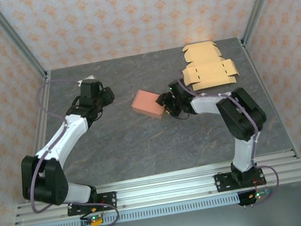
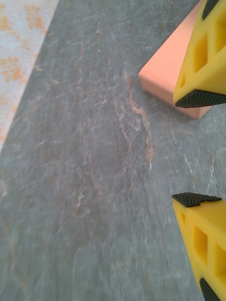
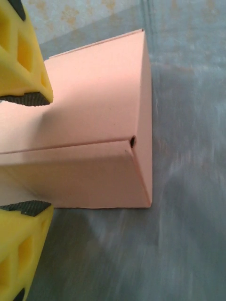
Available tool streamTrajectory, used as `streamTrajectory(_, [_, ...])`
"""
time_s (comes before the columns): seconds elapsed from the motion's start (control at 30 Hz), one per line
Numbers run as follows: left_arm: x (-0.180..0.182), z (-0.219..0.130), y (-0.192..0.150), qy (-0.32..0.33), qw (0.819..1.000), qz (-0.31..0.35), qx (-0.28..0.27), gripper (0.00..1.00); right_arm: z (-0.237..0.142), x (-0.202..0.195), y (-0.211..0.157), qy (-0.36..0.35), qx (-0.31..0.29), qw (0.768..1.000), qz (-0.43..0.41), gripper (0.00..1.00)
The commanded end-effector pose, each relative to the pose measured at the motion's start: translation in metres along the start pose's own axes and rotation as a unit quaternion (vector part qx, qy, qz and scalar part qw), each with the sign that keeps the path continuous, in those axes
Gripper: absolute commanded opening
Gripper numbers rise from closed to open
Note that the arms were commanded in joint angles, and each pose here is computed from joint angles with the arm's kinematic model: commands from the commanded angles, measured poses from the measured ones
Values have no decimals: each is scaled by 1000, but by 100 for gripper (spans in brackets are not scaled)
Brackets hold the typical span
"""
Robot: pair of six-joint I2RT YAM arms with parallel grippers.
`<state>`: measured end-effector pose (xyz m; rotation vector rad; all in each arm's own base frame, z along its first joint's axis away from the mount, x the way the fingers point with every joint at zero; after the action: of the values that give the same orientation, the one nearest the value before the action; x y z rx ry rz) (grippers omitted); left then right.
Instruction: Fold the paper box
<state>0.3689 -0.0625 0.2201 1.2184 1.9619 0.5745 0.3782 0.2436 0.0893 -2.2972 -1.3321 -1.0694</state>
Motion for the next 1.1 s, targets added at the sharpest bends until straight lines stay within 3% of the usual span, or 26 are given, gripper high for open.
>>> streamTrajectory(0.0, [30, -22, 5, 53, 998, -3, -20, 54, 27, 57, 5, 56, 20, 993, -99, 54])
streamTrajectory(0.13, [49, -33, -2, 67, 997, -19, -27, 55, 75, 99, 3, 81, 28, 977, -197, 53])
streamTrajectory(0.3, [67, -40, -10, 88, 995, -42, -22, 55, 115, 137, -2, 136, 60, 973, -178, 54])
streamTrajectory(0.43, [70, -41, -13, 85, 995, -38, -29, 56, 94, 165, 2, 174, 44, 960, -216, 56])
streamTrajectory(0.6, [60, -37, -13, 40, 998, -34, -35, 56, 28, 167, 20, 139, -12, 938, -316, 61])
streamTrajectory(0.77, [44, -30, -8, -5, 999, -34, -28, 52, -55, 113, 83, -52, -151, 924, -349, 66])
streamTrajectory(0.87, [42, -23, -5, 1, 999, -50, -18, 53, -111, 40, 144, -245, -254, 899, -257, 72])
streamTrajectory(0.93, [40, -21, -3, 9, 998, -55, -1, 53, -149, -3, 165, -327, -282, 886, -170, 87])
streamTrajectory(0.97, [36, -20, -2, 4, 998, -55, 9, 54, -164, -22, 168, -336, -295, 888, -112, 100])
streamTrajectory(1.07, [25, -15, -5, -32, 998, -51, 29, 54, -177, -54, 165, -199, -302, 932, 0, 99])
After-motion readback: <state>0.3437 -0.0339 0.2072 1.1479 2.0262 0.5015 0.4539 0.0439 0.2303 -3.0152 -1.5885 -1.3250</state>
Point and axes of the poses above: each hand's point on the last joint's axis, 136 mm out from that joint toward the fingers, its own z axis out along the fingers, its own x axis along the line the jaws close on, y = z × x, the point moved 5 cm from there along -z, back along the fingers, and after that the axes turned 4 degrees about -z, right-handed, at the moved point
